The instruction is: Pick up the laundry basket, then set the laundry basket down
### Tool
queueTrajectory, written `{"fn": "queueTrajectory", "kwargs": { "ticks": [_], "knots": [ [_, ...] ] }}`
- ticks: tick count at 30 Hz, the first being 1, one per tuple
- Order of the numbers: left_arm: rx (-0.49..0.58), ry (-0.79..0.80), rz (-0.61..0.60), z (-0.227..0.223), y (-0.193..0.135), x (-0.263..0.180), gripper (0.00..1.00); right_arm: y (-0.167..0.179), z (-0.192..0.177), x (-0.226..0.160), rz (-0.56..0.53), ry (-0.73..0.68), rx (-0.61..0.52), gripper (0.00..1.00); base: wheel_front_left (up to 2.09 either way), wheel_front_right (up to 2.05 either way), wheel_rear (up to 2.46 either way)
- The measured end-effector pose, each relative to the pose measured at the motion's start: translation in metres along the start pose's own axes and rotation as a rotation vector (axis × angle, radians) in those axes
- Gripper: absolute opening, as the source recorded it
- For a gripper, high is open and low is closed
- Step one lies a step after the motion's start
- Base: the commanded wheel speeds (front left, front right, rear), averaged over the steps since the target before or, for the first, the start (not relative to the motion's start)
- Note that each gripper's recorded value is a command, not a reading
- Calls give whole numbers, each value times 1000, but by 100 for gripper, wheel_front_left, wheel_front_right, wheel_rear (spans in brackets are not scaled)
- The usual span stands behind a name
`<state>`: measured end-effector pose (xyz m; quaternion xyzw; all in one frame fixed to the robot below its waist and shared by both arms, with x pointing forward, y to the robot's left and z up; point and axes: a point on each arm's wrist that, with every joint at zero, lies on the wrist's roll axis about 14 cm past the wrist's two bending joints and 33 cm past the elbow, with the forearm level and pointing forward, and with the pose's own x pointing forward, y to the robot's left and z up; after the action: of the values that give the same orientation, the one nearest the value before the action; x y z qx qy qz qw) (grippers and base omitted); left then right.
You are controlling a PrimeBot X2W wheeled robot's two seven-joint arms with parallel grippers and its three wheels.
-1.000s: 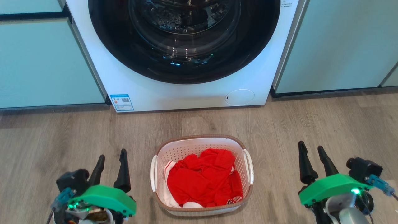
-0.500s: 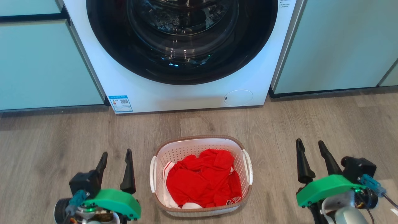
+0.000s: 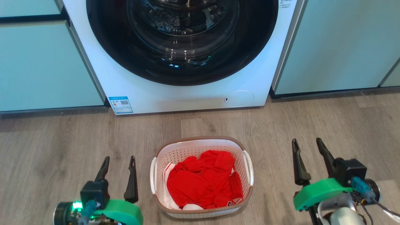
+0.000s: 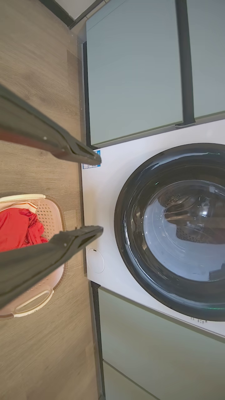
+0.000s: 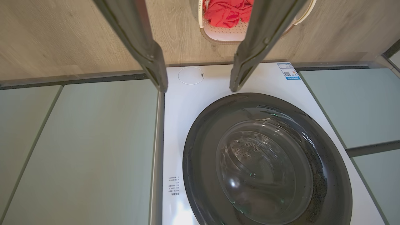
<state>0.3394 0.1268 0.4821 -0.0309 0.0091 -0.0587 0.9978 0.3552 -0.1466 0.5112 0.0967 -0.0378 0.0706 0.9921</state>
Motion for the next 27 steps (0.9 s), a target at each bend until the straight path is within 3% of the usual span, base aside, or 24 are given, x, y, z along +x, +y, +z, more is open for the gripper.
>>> {"fn": "queueTrajectory", "kwargs": {
  "ticks": [7,27],
  "knots": [
    [73,-24,-20,3,-4,0,100,6,1,0,27,-9,-75,100,0,0,0],
    [60,-22,-12,2,-2,1,100,5,-1,-1,27,-2,-75,100,0,0,0]
  ]
}}
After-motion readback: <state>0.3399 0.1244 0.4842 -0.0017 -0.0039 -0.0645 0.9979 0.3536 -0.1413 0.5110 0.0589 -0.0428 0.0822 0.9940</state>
